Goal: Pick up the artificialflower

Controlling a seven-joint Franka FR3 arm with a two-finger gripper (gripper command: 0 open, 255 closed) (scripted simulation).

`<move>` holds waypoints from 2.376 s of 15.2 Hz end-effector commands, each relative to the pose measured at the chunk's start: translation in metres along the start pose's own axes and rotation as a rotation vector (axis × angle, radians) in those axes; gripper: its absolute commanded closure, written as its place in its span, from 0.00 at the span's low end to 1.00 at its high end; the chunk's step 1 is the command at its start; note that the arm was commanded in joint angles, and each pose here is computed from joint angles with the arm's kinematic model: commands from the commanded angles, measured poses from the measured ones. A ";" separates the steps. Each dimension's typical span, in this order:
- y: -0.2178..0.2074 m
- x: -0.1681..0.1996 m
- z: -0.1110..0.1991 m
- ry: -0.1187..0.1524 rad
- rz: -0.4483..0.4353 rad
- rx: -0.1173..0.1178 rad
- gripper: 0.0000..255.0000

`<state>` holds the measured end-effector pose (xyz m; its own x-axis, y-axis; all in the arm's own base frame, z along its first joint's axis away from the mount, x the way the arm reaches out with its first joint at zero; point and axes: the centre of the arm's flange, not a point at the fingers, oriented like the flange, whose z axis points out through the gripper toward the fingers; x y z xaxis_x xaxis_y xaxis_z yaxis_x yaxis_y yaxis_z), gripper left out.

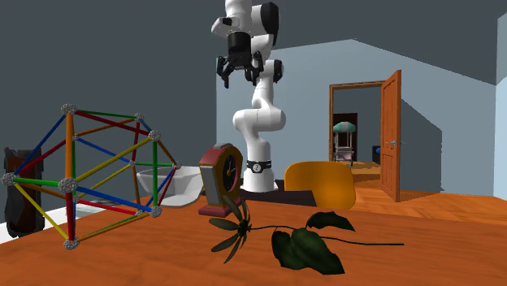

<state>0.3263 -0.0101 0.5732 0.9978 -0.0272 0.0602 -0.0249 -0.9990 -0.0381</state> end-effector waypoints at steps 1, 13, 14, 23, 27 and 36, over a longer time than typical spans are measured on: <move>0.000 0.000 0.000 0.000 0.000 0.000 0.00; -0.010 0.136 0.103 -0.106 -0.413 0.027 0.00; -0.014 0.147 0.112 -0.115 -0.447 0.029 0.00; -0.061 0.230 0.198 -0.194 -0.756 0.049 0.00; -0.090 0.259 0.238 -0.230 -0.894 0.058 0.00; -0.169 0.303 0.330 -0.309 -1.203 0.078 0.00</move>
<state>0.6513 0.1506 0.2800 0.3921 0.9097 -0.1370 0.8945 -0.4118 -0.1739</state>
